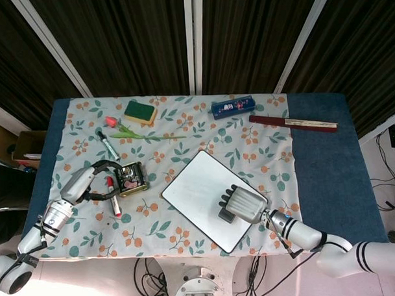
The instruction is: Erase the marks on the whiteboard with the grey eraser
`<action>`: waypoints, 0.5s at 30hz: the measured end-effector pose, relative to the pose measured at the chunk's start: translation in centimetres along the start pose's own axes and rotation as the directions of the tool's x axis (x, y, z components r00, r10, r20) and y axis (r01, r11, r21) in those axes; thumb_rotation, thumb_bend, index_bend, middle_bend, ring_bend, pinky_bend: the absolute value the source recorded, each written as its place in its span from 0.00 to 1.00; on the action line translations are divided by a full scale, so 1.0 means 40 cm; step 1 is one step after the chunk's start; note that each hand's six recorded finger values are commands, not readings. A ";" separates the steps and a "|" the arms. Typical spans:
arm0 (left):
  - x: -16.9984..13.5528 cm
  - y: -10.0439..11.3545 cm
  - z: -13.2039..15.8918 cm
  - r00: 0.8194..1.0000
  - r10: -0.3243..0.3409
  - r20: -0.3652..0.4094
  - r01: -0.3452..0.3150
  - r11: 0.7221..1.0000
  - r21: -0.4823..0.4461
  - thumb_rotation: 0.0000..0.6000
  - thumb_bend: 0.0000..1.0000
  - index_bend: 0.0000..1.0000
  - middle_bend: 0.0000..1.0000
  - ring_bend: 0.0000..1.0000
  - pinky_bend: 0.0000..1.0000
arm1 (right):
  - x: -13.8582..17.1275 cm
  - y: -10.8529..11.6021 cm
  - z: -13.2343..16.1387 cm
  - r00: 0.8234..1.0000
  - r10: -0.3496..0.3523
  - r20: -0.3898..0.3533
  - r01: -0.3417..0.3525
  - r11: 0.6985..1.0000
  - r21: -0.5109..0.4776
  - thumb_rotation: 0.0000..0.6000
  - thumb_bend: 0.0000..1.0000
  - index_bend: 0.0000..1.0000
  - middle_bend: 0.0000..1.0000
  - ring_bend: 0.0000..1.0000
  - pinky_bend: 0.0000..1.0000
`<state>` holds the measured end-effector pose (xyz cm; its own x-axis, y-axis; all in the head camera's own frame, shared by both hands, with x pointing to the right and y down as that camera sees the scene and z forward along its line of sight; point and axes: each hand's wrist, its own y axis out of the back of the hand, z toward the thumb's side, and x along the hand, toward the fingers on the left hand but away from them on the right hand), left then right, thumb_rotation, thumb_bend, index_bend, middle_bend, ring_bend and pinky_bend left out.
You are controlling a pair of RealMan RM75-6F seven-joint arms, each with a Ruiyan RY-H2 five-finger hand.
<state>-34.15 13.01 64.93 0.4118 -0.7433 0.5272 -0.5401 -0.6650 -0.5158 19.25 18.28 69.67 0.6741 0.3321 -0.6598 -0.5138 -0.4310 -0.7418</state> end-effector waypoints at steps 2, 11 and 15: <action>0.001 -0.002 0.000 1.000 -0.002 -0.001 0.002 1.000 0.000 0.72 0.26 0.27 0.26 0.17 0.27 | 0.019 -0.006 -0.005 1.000 0.023 0.009 -0.023 1.000 -0.011 1.00 0.34 0.50 0.54 0.43 0.35; 0.000 -0.002 -0.006 1.000 -0.001 -0.010 0.001 1.000 0.001 0.72 0.26 0.27 0.26 0.17 0.27 | 0.060 -0.013 -0.018 0.997 0.067 0.041 -0.066 0.997 -0.029 1.00 0.34 0.50 0.54 0.43 0.35; -0.003 -0.002 -0.008 1.000 -0.002 -0.012 0.002 1.000 0.005 0.71 0.27 0.27 0.26 0.17 0.27 | 0.034 -0.020 -0.026 0.996 0.065 0.062 -0.063 0.998 -0.031 1.00 0.35 0.50 0.54 0.43 0.35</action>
<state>-34.37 13.18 65.12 0.4041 -0.7412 0.5360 -0.5358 -0.6667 -0.5181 21.15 18.19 69.49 0.6052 0.3543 -0.7129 -0.5390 -0.4766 -0.6944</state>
